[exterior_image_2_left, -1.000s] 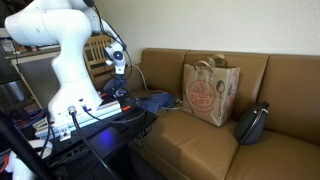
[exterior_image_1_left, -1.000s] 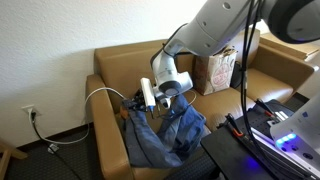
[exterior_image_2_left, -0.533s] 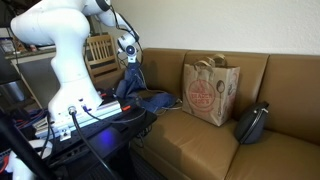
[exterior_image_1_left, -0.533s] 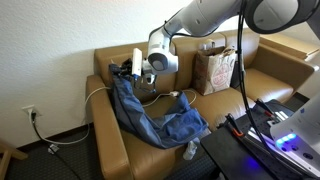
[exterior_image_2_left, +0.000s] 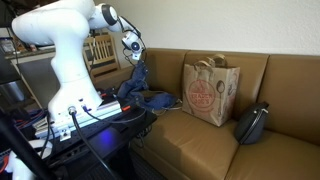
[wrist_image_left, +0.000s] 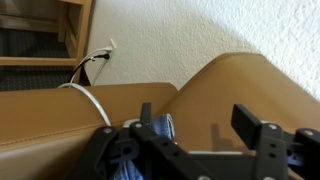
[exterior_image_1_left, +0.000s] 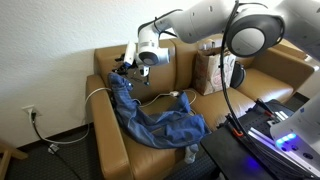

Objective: Put the pair of jeans on the arm rest

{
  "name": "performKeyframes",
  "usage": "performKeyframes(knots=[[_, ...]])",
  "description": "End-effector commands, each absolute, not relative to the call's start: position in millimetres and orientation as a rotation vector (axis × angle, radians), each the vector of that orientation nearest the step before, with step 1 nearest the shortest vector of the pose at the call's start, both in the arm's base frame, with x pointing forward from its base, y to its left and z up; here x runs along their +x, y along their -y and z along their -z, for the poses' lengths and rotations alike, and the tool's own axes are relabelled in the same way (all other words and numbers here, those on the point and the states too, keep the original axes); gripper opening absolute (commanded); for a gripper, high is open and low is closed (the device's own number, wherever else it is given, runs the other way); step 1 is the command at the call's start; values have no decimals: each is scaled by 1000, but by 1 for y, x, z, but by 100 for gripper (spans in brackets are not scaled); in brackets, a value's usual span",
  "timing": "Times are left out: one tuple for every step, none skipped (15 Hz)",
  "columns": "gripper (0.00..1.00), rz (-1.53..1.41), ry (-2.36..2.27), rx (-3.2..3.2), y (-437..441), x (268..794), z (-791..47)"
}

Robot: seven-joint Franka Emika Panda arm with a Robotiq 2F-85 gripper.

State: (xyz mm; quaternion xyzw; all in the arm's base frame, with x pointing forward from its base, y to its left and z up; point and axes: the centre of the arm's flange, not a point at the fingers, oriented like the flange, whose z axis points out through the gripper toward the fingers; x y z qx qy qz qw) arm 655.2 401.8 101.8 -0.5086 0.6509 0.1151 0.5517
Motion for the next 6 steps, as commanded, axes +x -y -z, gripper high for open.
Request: performKeyframes(knots=[[100, -307, -1672, -1116, -411, 733, -79], [100, -292, -1742, -1084, -403, 740, -72], [100, -239, -1807, -1057, -387, 746, -60], [100, -205, -1857, -1023, -376, 751, -53], [100, -174, -1915, -984, -362, 756, -45], [100, -219, -1830, -1049, -349, 690, -68]])
